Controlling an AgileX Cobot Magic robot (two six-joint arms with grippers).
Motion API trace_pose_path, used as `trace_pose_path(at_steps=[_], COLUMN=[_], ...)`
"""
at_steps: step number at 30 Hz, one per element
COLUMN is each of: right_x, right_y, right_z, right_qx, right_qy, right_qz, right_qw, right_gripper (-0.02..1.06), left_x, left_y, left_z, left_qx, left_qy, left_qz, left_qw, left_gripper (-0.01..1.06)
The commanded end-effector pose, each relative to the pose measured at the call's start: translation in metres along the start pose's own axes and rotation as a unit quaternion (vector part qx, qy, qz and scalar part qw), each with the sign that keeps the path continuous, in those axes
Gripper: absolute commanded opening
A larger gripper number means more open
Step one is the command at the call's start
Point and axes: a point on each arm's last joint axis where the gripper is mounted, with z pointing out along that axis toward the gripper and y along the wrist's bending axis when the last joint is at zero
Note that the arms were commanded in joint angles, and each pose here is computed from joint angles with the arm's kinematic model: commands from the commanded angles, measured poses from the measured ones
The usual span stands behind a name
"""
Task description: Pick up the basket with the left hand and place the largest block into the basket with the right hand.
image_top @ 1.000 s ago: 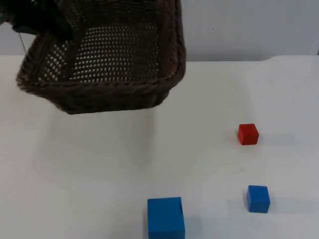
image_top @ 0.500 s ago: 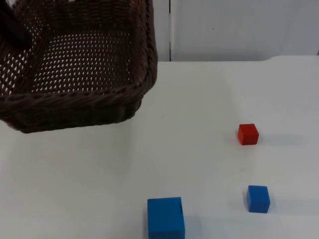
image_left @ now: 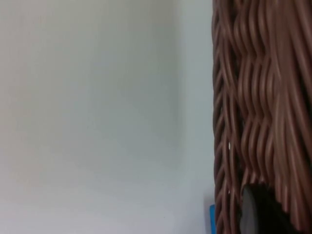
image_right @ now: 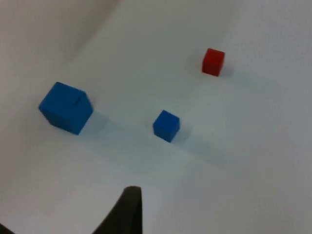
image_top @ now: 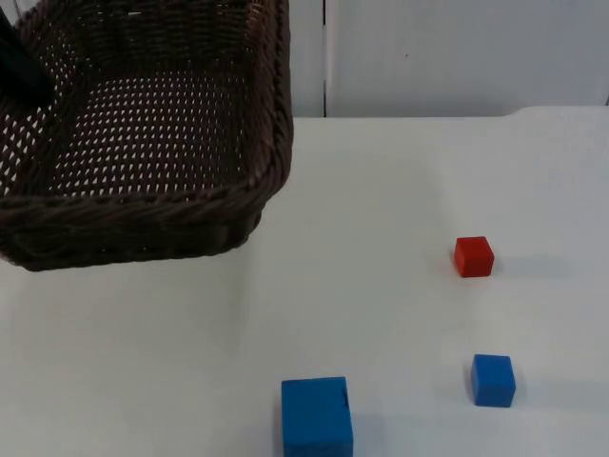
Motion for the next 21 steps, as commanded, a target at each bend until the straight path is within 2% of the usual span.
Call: trace_pose_path(at_steps=[1, 6, 14, 17, 21], right_x=[-0.016, -0.038, -0.058, -0.064, -0.068], right_y=[-0.004, -0.015, -0.031, -0.033, -0.038], right_z=[0.006, 0.025, 0.056, 0.074, 0.092], right_qx=[-0.015, -0.023, -0.040, -0.069, -0.086], right_qy=[-0.001, 0.019, 0.056, 0.065, 0.079], right_qz=[0.010, 0.010, 0.011, 0.015, 0.032], right_qw=[0.9998, 0.9995, 0.9976, 0.9954, 0.9927], right_gripper=[1.05, 1.05, 1.05, 1.05, 1.05], left_x=[0.001, 0.000, 0.000, 0.000, 0.000], left_y=[-0.005, -0.008, -0.008, -0.008, -0.008], left_z=[-0.005, -0.005, -0.005, -0.005, -0.005], left_qx=[0.014, 0.034, 0.031, 0.031, 0.031], left_qy=[-0.007, -0.013, -0.013, -0.013, -0.013], left_qz=[-0.001, 0.003, 0.004, 0.004, 0.004], left_qw=[1.000, 0.999, 0.999, 0.999, 0.999], left_gripper=[0.00, 0.00, 0.00, 0.00, 0.00])
